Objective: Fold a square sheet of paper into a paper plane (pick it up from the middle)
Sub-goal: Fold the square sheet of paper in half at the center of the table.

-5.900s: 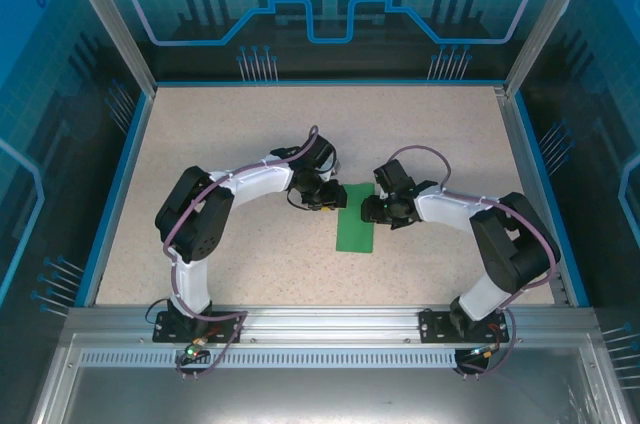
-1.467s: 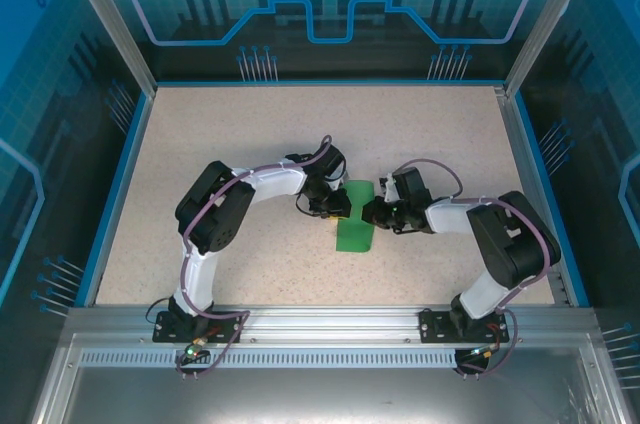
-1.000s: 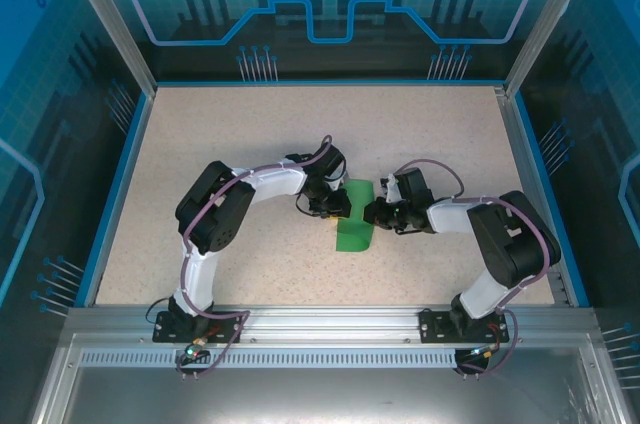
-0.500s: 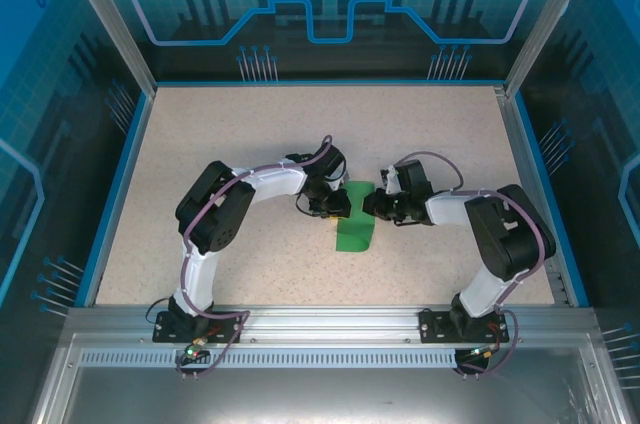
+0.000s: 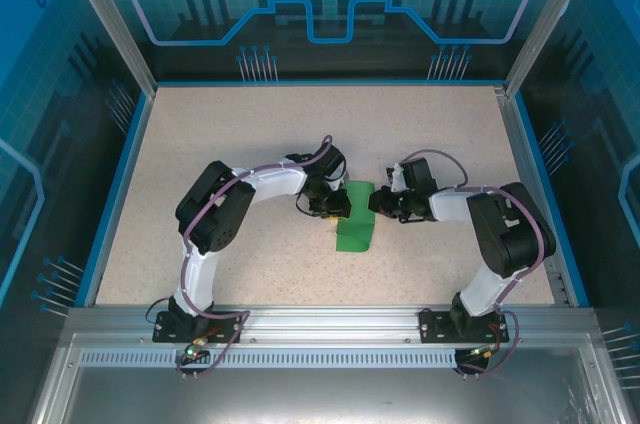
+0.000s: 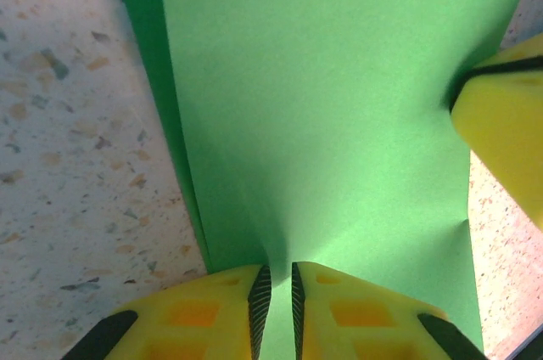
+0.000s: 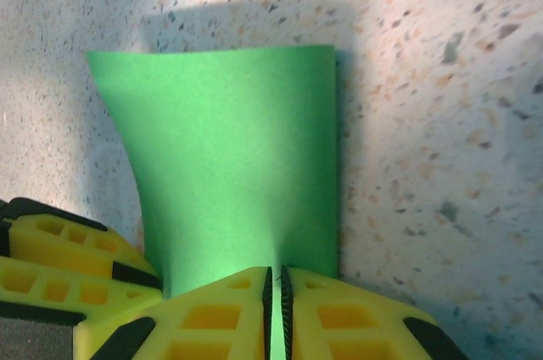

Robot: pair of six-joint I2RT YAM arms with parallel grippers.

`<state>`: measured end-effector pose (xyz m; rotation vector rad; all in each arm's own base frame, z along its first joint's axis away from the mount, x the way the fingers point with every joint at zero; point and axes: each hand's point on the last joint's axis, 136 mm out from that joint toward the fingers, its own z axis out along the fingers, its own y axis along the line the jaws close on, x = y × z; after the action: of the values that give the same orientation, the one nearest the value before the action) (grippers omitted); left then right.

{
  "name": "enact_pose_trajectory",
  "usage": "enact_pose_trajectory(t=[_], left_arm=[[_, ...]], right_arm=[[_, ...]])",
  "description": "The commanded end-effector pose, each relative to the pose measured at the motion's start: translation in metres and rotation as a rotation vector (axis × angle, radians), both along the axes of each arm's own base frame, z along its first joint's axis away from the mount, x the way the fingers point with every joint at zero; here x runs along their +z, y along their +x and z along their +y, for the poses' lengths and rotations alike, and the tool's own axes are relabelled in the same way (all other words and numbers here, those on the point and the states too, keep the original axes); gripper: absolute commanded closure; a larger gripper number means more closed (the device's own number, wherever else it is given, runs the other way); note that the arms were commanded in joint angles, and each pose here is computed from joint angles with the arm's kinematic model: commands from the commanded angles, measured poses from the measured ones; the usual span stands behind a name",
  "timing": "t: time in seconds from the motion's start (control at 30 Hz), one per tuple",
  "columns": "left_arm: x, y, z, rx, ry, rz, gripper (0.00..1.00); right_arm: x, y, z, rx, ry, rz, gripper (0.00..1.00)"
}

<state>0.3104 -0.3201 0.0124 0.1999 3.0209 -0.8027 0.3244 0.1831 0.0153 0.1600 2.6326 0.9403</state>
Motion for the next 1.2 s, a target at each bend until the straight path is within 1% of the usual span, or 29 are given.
enact_pose_trajectory(t=[0.0, 0.17, 0.4, 0.53, 0.67, 0.83, 0.97, 1.1, 1.17], left_arm=[[-0.048, -0.022, 0.031, -0.017, 0.173, 0.087, 0.79], [-0.048, -0.023, 0.03, -0.019, 0.173, 0.088, 0.79], [-0.05, -0.024, 0.032, -0.02, 0.179, 0.093, 0.79], [-0.051, -0.026, 0.033, -0.023, 0.183, 0.096, 0.79], [-0.051, -0.026, 0.035, -0.025, 0.188, 0.093, 0.79], [-0.052, -0.028, 0.037, -0.026, 0.197, 0.094, 0.79], [-0.053, -0.028, 0.039, -0.026, 0.2, 0.096, 0.79], [-0.053, -0.027, 0.038, -0.027, 0.2, 0.094, 0.8], [-0.054, -0.026, 0.038, -0.026, 0.2, 0.094, 0.8]], right_arm=[[0.014, 0.016, -0.008, -0.032, -0.017, -0.053, 0.85], [0.023, 0.02, 0.006, -0.002, 0.012, -0.07, 0.85], [0.01, 0.025, 0.007, 0.002, -0.005, -0.047, 0.85], [-0.002, 0.026, 0.0, -0.003, -0.037, -0.024, 0.86], [-0.005, 0.03, -0.007, -0.014, -0.048, -0.022, 0.86], [-0.005, 0.039, -0.019, -0.028, -0.059, -0.026, 0.86], [-0.002, 0.048, -0.022, -0.04, -0.057, -0.032, 0.86], [-0.002, 0.053, -0.025, -0.036, -0.083, -0.025, 0.86], [0.005, 0.062, -0.025, -0.036, -0.091, -0.043, 0.86]])
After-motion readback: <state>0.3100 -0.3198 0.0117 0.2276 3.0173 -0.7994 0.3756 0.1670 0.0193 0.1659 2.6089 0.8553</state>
